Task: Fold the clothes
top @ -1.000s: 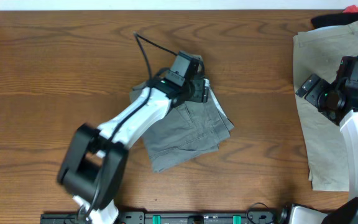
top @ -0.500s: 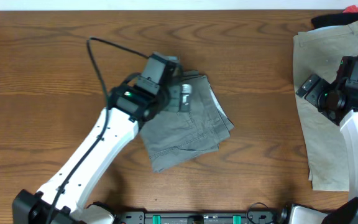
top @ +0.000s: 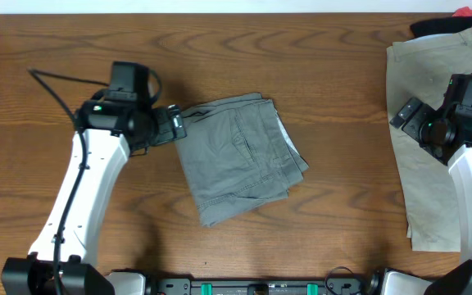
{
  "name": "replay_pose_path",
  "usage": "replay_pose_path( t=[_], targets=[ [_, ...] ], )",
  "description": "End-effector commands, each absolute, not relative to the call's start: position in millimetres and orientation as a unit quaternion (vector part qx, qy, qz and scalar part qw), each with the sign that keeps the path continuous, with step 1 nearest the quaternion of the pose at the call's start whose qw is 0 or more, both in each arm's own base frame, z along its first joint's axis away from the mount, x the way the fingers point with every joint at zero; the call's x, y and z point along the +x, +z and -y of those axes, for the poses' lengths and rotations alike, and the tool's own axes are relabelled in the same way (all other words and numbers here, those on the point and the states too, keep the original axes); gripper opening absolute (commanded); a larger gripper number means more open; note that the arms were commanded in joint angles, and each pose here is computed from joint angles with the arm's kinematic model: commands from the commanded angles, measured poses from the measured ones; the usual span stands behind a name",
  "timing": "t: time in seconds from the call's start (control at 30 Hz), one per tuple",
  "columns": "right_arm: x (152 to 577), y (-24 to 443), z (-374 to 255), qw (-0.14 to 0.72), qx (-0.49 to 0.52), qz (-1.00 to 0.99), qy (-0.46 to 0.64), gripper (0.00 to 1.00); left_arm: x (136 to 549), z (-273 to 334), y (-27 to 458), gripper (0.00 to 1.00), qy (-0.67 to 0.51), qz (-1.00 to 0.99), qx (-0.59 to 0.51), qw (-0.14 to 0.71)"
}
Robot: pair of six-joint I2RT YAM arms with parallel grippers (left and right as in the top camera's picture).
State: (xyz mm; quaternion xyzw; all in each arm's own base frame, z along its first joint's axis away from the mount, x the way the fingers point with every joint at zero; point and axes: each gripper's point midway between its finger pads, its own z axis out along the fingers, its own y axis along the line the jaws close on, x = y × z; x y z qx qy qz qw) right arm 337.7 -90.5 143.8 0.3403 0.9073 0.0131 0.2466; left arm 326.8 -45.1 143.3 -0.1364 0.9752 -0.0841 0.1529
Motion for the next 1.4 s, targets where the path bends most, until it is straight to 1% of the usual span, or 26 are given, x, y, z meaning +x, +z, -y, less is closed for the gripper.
replay_pose_path(
  t=[0.0, 0.3, 0.5, 0.73, 0.9, 1.0, 1.37],
  targets=[
    [338, 151, 95, 0.257, 0.341, -0.904, 0.006, 0.99, 316, 62, 123, 0.98, -0.15, -0.976, -0.111, 0.112],
    [338, 151, 95, 0.257, 0.341, -0.904, 0.006, 0.99, 286, 77, 69, 0.98, -0.195, -0.972, -0.111, 0.062],
    [338, 151, 95, 0.257, 0.341, -0.904, 0.006, 0.99, 276, 78, 44, 0.98, -0.196, -0.972, -0.118, 0.059],
    [338, 151, 95, 0.257, 0.341, -0.904, 0.006, 0.99, 271, 88, 25, 0.98, -0.233, -0.962, -0.126, 0.07],
    [338, 151, 95, 0.257, 0.341, -0.904, 0.006, 0.99, 271, 89, 23, 0.99, -0.236, -0.961, -0.126, 0.073],
    [338, 151, 95, 0.257, 0.341, -0.904, 0.006, 0.99, 273, 89, 23, 0.96, -0.236, -0.96, -0.125, 0.077],
    [338, 151, 95, 0.257, 0.341, -0.904, 0.006, 0.99, 279, 107, 23, 0.96, -0.241, -0.962, -0.095, 0.09]
  ],
)
